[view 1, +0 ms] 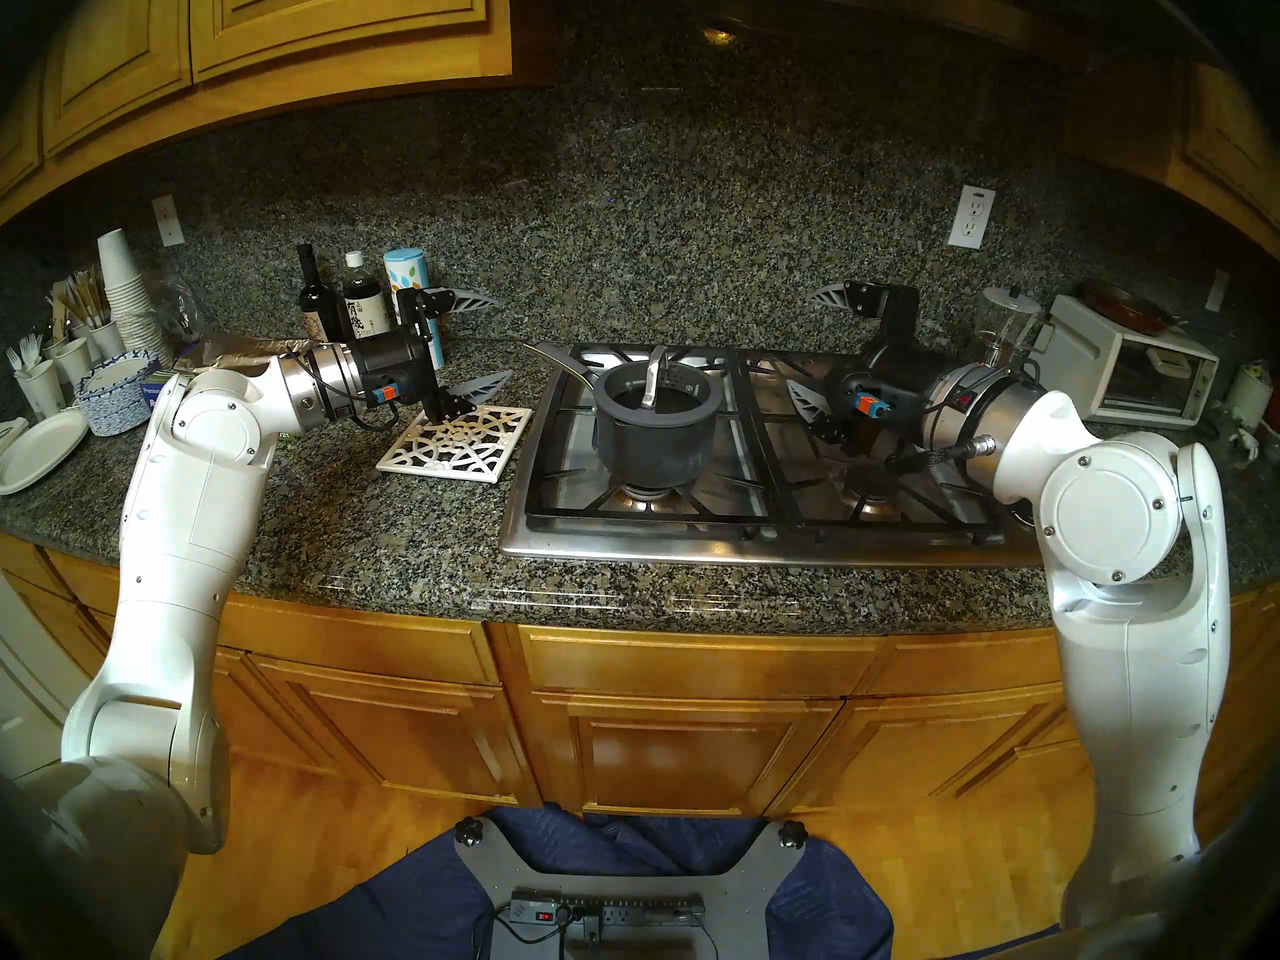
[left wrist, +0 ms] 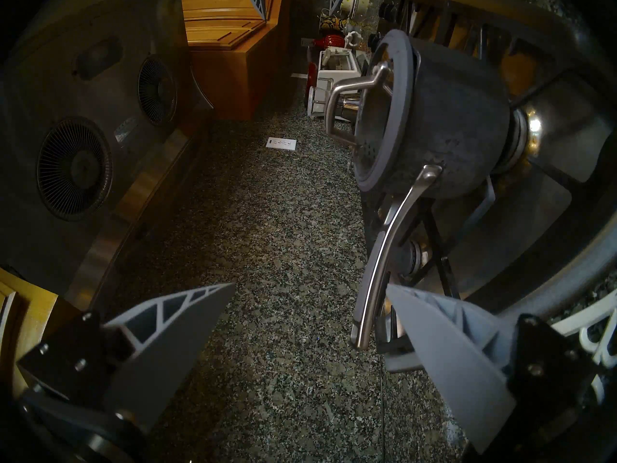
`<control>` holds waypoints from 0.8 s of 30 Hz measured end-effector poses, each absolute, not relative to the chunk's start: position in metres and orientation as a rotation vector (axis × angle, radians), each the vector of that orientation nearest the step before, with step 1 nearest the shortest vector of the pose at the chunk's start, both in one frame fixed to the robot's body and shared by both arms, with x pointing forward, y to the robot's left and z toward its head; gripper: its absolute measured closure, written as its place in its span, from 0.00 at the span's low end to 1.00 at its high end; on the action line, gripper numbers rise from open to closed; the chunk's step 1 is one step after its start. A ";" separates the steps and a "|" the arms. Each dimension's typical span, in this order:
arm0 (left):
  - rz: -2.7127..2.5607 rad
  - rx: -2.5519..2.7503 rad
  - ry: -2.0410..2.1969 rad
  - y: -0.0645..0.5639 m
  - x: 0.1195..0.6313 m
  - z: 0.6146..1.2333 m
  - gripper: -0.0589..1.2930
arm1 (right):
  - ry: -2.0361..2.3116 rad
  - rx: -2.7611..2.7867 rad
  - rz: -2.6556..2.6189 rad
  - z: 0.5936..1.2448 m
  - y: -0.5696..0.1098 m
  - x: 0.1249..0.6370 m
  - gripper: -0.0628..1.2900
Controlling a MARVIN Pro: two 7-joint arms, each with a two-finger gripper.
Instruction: Pick up the pot, put it on the stove, take off the pot lid
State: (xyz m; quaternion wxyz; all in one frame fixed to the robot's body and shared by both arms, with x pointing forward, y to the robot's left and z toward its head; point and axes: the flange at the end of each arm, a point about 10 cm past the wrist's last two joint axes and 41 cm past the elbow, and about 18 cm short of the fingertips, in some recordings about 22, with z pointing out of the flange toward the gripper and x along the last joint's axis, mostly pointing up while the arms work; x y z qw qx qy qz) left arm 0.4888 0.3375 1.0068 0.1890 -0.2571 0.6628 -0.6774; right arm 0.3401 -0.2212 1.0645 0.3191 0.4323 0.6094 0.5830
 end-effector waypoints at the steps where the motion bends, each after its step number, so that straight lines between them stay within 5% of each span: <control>1: -1.905 -0.723 1.864 0.337 0.489 1.007 0.05 | 1.603 1.135 1.534 1.064 -0.222 0.340 0.04; 24: -1.905 -0.724 1.864 0.338 0.489 1.007 0.05 | 1.669 1.099 1.579 1.054 -0.239 0.375 0.04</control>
